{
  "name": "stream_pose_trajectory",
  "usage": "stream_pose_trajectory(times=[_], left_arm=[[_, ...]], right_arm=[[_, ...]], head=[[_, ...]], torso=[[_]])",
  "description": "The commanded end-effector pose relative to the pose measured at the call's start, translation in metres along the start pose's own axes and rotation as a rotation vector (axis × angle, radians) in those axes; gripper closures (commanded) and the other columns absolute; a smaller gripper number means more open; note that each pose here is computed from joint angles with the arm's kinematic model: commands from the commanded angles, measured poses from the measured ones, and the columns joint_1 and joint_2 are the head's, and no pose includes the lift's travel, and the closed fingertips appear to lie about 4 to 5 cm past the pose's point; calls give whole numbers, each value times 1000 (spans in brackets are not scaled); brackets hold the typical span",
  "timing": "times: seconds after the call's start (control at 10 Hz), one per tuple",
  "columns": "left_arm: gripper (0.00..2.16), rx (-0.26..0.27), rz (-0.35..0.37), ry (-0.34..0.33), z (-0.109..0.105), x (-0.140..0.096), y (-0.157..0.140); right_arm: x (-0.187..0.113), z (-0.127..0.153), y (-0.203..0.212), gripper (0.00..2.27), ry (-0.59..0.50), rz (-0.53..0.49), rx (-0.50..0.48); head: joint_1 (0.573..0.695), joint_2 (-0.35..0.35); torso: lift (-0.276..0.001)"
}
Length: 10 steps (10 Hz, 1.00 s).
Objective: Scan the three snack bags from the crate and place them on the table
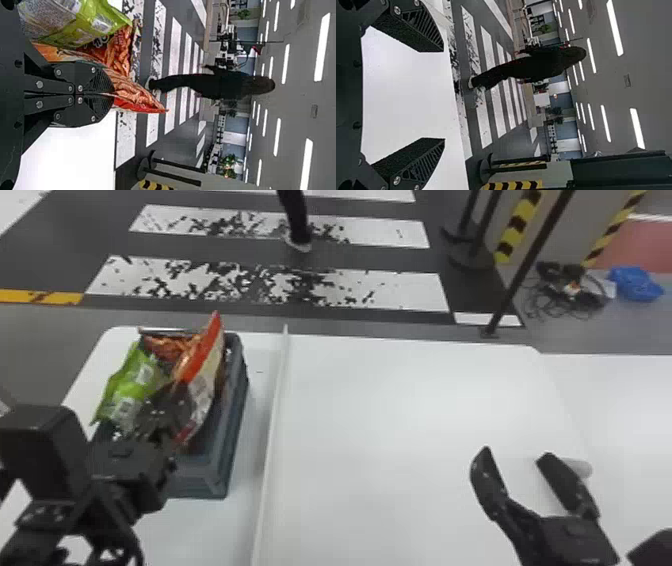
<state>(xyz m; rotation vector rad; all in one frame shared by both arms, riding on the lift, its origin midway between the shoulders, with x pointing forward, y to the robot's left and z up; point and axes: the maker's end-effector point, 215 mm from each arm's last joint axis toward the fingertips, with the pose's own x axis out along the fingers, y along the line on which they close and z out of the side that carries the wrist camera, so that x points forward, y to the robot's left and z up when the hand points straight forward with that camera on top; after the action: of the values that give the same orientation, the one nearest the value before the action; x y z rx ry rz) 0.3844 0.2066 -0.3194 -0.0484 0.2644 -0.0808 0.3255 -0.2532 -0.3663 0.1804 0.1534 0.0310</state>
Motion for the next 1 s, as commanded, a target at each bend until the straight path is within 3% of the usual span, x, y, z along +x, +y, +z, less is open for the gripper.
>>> stream_pose_trajectory(times=[0.0, 0.2, 0.5, 0.7, 0.9], left_arm=[[1706, -1, -16, -8, 15, -9, -7], [1706, -28, -84, -5, 32, -19, -31], [1706, -90, -255, 27, 50, -40, -86], [1706, -171, -385, 71, 45, -52, -117], [1706, -274, -501, 162, 18, -59, -138]], right_arm=[[0, 2, -1, 134, -4, -2, -1], [0, 5, -4, 134, -8, -9, 0], [-3, 12, -4, 134, -19, -13, -1], [-4, 17, -6, 134, -26, -17, -6], [-5, 18, -4, 134, -27, -14, -6]], head=[[695, -74], [695, -99], [695, -167], [695, -232], [695, -305]], torso=[[-36], [-36], [-36], [-36], [-36]])
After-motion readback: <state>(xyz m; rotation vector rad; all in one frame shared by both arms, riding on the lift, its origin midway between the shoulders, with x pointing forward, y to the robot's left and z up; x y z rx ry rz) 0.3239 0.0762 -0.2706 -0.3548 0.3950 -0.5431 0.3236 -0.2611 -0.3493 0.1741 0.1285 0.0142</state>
